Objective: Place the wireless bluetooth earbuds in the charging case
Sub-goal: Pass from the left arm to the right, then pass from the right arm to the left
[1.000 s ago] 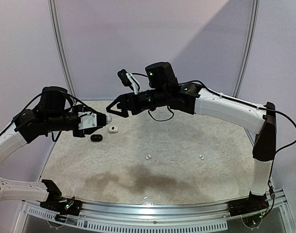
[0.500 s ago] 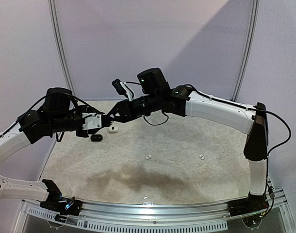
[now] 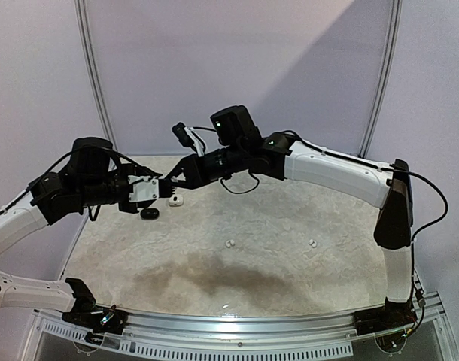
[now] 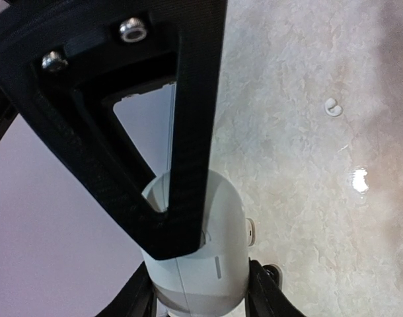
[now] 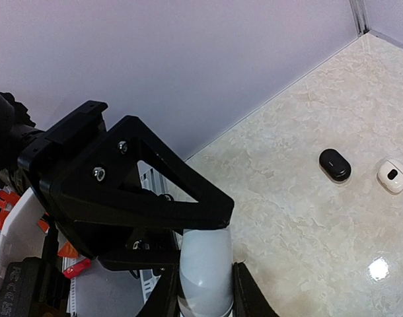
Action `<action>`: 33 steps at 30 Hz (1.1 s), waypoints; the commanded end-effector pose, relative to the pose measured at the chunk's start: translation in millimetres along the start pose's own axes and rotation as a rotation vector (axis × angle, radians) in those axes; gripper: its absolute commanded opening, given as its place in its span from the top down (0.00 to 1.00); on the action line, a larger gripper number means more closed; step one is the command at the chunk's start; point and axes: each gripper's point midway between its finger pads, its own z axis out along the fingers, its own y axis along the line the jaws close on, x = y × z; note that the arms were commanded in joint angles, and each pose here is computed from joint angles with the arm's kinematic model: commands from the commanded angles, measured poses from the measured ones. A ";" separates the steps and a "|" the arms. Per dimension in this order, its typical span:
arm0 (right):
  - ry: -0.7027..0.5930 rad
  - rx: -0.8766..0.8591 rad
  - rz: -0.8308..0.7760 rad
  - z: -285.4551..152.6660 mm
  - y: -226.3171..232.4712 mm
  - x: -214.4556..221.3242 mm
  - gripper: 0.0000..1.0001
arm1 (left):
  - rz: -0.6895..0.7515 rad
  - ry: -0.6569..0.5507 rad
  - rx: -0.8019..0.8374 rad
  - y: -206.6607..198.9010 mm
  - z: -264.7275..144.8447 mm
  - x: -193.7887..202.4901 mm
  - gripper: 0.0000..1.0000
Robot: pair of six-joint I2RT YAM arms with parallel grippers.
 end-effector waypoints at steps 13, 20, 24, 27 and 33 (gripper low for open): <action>-0.109 0.028 -0.013 -32.9 -7.0 -18.5 1.00 | -0.319 -0.116 0.046 4.6 -14.6 -28.2 0.01; -0.170 0.089 -0.222 -73.9 6.7 -31.6 1.00 | -0.742 -0.368 0.148 24.5 -54.5 -67.8 0.01; -0.220 0.087 -0.362 -103.2 26.9 -34.1 1.00 | -0.895 -0.532 0.234 39.9 -73.2 -86.3 0.01; -0.248 0.069 -0.451 -122.3 42.9 -34.0 1.00 | -0.931 -0.602 0.354 36.2 -73.5 -99.6 0.04; -0.319 -0.011 -0.553 -141.2 69.4 -32.4 1.00 | -0.879 -0.758 0.468 43.8 -71.6 -127.6 0.24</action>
